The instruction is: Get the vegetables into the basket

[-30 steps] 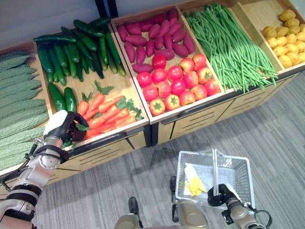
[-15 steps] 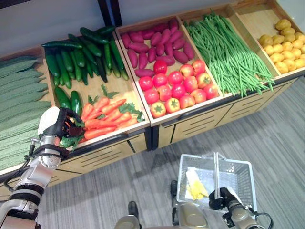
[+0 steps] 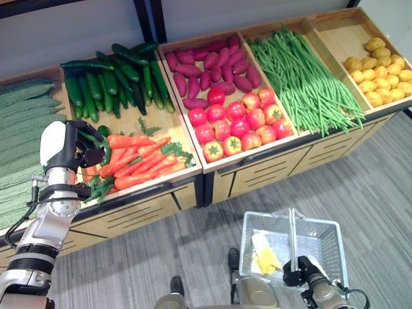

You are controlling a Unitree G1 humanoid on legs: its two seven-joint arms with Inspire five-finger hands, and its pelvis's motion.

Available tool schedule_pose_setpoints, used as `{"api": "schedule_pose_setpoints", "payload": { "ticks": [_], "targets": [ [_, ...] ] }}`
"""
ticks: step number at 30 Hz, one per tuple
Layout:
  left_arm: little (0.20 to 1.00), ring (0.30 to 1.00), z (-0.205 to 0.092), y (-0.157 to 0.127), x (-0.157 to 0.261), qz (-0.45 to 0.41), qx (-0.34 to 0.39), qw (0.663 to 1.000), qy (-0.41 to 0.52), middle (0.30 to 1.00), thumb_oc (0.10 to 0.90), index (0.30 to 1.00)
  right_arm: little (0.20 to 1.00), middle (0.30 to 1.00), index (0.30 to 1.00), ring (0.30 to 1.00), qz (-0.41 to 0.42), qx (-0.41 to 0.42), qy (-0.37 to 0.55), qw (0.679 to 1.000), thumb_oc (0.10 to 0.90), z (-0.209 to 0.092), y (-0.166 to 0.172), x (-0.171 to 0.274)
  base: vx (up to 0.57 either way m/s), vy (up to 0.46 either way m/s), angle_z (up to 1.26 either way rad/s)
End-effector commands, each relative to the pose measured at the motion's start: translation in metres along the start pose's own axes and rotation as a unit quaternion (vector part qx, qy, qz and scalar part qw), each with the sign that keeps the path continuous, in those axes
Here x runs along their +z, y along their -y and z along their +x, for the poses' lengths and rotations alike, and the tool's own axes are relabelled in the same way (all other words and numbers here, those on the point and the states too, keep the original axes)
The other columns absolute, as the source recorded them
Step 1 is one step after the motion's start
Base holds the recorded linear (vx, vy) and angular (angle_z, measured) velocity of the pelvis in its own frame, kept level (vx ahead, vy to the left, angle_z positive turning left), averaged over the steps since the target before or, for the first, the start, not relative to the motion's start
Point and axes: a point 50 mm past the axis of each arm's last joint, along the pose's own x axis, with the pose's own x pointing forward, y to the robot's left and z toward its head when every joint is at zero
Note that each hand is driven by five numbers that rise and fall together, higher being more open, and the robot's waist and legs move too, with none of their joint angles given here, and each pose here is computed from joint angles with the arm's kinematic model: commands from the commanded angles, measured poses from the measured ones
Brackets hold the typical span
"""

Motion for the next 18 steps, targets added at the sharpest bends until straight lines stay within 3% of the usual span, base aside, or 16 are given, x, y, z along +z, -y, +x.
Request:
{"api": "schedule_pose_setpoints", "payload": {
  "ticks": [1, 2, 4, 5, 6, 9, 11, 18],
  "targets": [
    [0.300, 0.300, 0.027, -0.052, 0.040, -0.096, 0.152, 0.980, 0.086, 0.300, 0.400, 0.300, 0.300, 0.300, 0.300, 0.300, -0.056, 0.003, -0.021, 0.998, 0.400, -0.005, 0.000, -0.020, 0.00, 0.000, 0.00],
    [0.300, 0.300, 0.027, -0.052, 0.040, -0.096, 0.152, 0.980, 0.086, 0.300, 0.400, 0.300, 0.300, 0.300, 0.300, 0.300, -0.056, 0.002, -0.022, 0.998, 0.400, -0.005, 0.000, -0.020, 0.00, 0.000, 0.00],
    [0.300, 0.300, 0.023, -0.045, 0.042, -0.179, 0.164, 0.967, 0.078, 0.300, 0.400, 0.300, 0.300, 0.300, 0.300, 0.300, -0.055, 0.002, -0.023, 0.998, 0.400, -0.005, -0.001, -0.020, 0.00, 0.000, 0.00],
    [0.300, 0.300, 0.019, -0.035, 0.043, -0.282, 0.161, 0.944, 0.066, 0.300, 0.400, 0.300, 0.300, 0.300, 0.300, 0.300, -0.054, 0.002, -0.024, 0.998, 0.400, -0.005, -0.002, -0.020, 0.00, 0.000, 0.00],
    [0.300, 0.300, 0.019, -0.035, 0.043, -0.283, 0.161, 0.943, 0.065, 0.300, 0.400, 0.300, 0.300, 0.300, 0.300, 0.300, -0.054, 0.002, -0.024, 0.998, 0.400, -0.005, -0.002, -0.020, 0.00, 0.000, 0.00],
    [0.300, 0.300, 0.007, -0.020, 0.033, -0.457, 0.163, 0.874, 0.026, 0.300, 0.400, 0.300, 0.300, 0.300, 0.300, 0.300, -0.059, 0.004, -0.014, 0.998, 0.400, -0.005, -0.004, -0.015, 0.01, 0.001, -0.01],
    [0.300, 0.300, -0.003, -0.008, 0.023, -0.495, 0.147, 0.856, -0.003, 0.300, 0.400, 0.300, 0.300, 0.300, 0.300, 0.300, -0.061, 0.007, -0.011, 0.998, 0.400, -0.004, -0.005, -0.013, 0.02, 0.002, -0.05],
    [0.300, 0.300, -0.018, 0.007, 0.011, -0.522, 0.110, 0.845, -0.033, 0.300, 0.400, 0.300, 0.300, 0.300, 0.300, 0.300, -0.066, 0.015, -0.012, 0.998, 0.400, -0.005, -0.005, -0.016, 0.00, 0.000, 0.00]
  ]
}}
